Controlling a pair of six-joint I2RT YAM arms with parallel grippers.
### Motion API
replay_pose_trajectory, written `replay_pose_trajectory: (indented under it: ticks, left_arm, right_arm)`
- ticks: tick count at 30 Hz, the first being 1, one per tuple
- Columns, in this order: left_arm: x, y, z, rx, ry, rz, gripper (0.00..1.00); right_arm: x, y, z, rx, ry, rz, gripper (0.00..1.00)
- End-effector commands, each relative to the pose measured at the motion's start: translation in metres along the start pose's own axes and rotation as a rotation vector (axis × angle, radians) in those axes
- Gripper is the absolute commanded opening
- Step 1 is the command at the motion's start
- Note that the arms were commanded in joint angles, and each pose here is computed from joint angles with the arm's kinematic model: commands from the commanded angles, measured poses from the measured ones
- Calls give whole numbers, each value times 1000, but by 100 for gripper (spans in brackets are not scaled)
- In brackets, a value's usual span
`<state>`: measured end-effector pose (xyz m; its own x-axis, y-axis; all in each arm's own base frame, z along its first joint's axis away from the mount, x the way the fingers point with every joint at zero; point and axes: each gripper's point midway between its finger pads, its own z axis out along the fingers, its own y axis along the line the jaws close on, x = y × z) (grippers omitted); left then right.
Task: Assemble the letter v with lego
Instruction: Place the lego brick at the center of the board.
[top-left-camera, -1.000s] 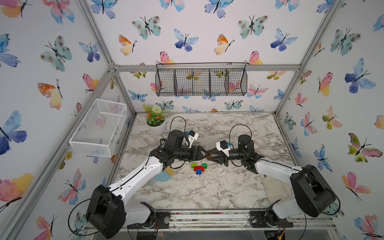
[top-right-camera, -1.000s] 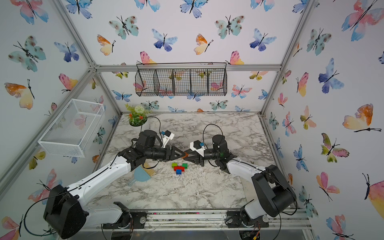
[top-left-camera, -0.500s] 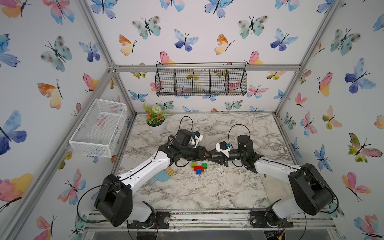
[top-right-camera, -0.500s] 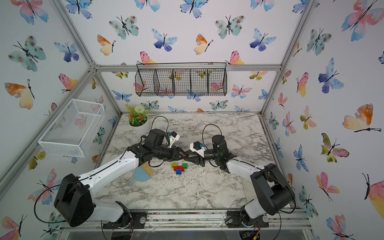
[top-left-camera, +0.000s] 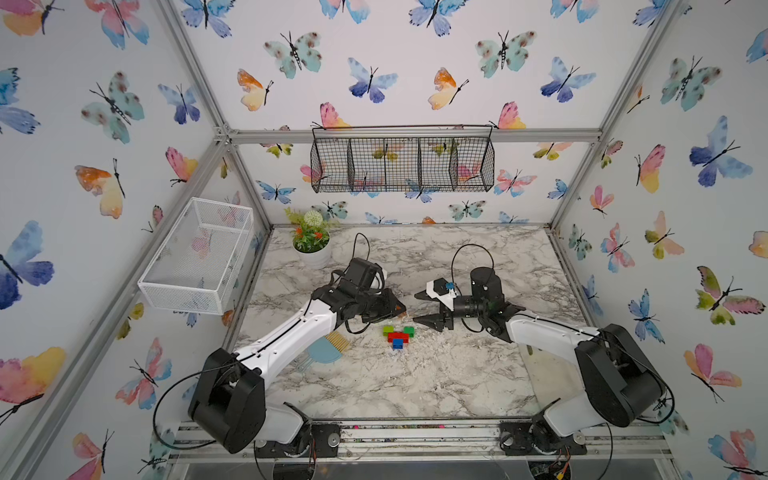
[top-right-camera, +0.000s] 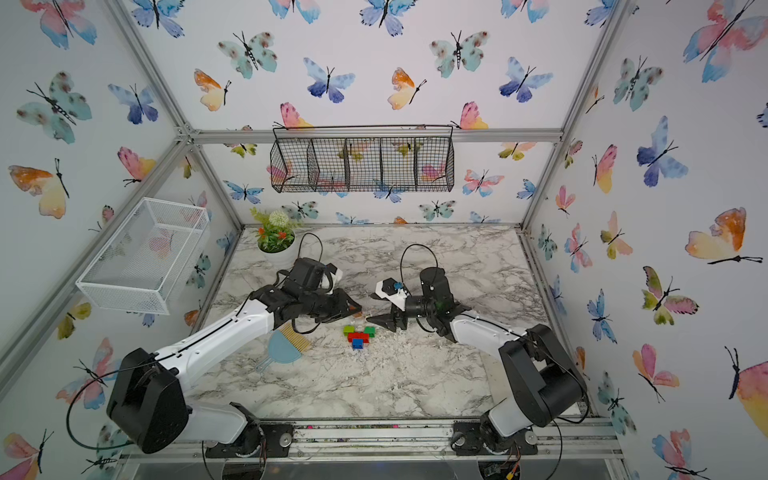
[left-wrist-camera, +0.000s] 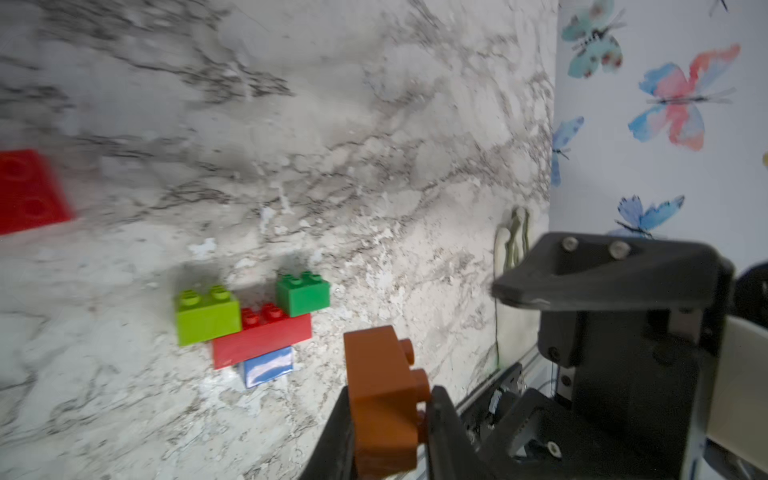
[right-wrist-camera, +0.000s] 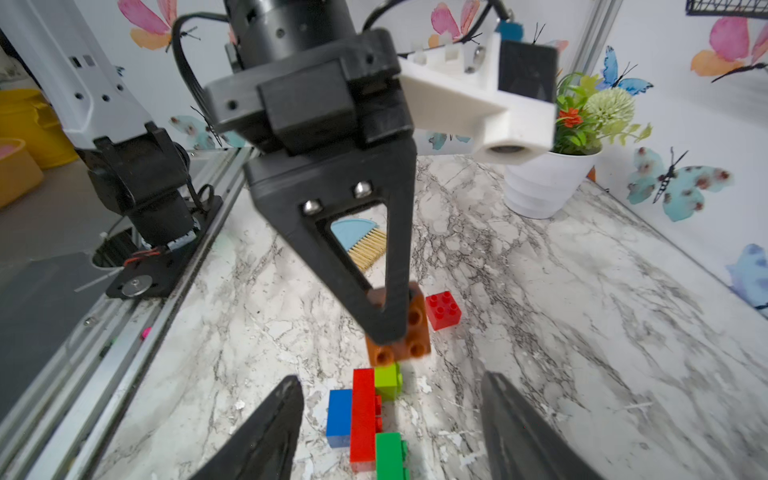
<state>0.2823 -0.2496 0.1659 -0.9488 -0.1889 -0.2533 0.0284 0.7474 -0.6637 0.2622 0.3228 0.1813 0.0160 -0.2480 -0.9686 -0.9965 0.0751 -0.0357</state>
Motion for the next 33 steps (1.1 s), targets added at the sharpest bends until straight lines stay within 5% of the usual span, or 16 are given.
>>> replay_pose_trajectory:
  ticks: [1, 9, 22, 29, 33]
  left_arm:
    - [-19, 46, -20, -159, -158, -201, 20]
    - [-22, 112, 3, -406, -270, -430, 19]
    - [-4, 149, 43, -478, -291, -583, 20]
    - [10, 166, 57, -521, -255, -622, 28]
    - [10, 166, 58, -528, -242, -608, 41]
  right_arm:
    - [-1, -5, -5, 57, 23, 69, 78]
    - [15, -16, -28, 271, 33, 266, 81]
    - [37, -9, -47, 364, 111, 316, 81]
    - [43, -7, -44, 350, 120, 340, 80]
    - [45, -7, -45, 355, 132, 343, 80]
